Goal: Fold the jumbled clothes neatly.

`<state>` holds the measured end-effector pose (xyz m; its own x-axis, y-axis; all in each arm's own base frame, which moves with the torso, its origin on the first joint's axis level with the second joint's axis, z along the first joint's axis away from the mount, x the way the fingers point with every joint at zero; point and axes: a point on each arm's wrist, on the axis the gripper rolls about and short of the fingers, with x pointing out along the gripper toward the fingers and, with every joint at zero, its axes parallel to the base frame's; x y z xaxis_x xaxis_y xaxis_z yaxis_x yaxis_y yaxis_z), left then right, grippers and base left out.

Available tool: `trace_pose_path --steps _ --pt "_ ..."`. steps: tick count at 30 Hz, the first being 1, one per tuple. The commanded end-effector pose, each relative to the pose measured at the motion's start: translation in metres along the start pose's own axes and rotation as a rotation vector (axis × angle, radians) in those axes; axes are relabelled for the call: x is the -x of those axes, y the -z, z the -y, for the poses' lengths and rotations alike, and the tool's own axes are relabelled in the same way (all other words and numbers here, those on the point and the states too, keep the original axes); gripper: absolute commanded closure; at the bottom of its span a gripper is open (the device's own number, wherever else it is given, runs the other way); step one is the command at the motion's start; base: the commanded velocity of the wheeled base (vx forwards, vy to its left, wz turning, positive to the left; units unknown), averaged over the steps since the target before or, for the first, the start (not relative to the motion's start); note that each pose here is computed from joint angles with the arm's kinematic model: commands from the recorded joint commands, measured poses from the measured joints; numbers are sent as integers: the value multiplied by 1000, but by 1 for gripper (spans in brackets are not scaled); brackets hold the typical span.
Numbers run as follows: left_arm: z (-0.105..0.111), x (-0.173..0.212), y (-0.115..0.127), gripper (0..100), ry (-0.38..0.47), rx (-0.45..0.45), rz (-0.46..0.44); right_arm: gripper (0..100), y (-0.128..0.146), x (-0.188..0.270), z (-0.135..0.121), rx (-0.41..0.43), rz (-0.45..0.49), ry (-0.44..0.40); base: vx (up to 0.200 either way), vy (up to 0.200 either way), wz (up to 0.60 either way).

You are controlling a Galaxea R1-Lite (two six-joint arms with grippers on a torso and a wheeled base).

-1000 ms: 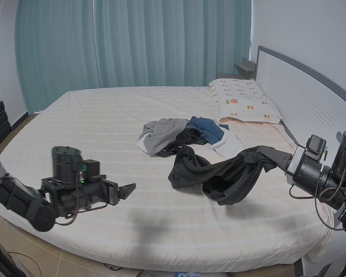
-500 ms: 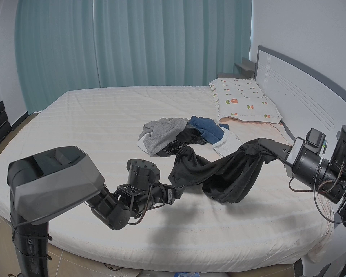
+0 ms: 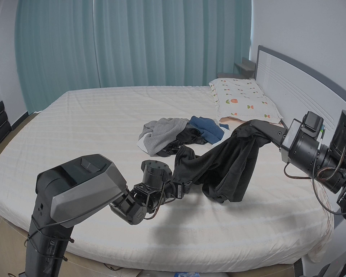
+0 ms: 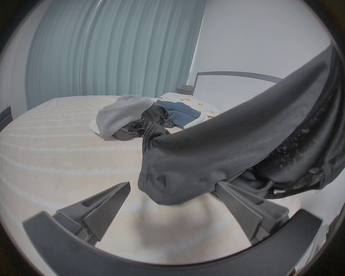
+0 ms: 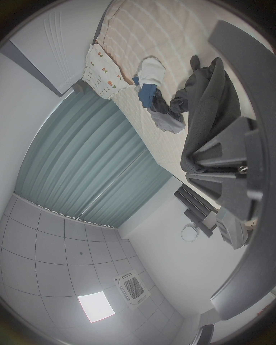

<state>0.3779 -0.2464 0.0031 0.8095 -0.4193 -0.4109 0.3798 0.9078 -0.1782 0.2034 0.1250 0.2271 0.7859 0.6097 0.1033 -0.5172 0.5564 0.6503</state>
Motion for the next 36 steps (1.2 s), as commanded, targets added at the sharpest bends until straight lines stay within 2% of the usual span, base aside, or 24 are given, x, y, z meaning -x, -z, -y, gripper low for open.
trace_pose_path --steps 1,7,8,9,12,18,23,27,30,33,34,36 --pt "-2 -18 12 0 -6 11 -7 100 -4 -5 -4 3 12 -17 0 0 0" --pt "-3 -37 16 0 -11 34 21 100 -5 -4 -4 4 18 -21 0 0 0" --pt "-3 -47 18 0 -64 101 52 100 -8 -2 -5 7 31 -26 0 0 0" --pt "-3 -49 17 100 -72 118 62 100 -9 -2 -4 8 35 -24 0 0 0" --pt "-2 -53 13 100 -70 180 87 100 -12 -3 3 5 41 -1 0 0 0" --pt "-6 -50 10 100 -84 190 93 100 -10 -3 10 -2 34 24 0 0 0" --pt "-6 -6 -34 100 -89 294 147 100 -5 -14 33 -10 11 100 0 0 0" --pt "-4 40 -58 100 -98 343 161 100 15 -33 56 -27 -62 168 0 0 0" --pt "-2 80 -83 100 -74 425 217 100 29 -53 73 -30 -94 201 0 0 0" --pt "-1 105 -98 100 -65 440 264 100 26 -68 74 -8 -20 171 0 0 0" --pt "-4 120 -109 100 -62 453 305 100 10 -77 63 22 109 117 0 0 0" --pt "-6 132 -122 100 -54 462 348 100 -8 -85 50 49 213 73 0 0 0"
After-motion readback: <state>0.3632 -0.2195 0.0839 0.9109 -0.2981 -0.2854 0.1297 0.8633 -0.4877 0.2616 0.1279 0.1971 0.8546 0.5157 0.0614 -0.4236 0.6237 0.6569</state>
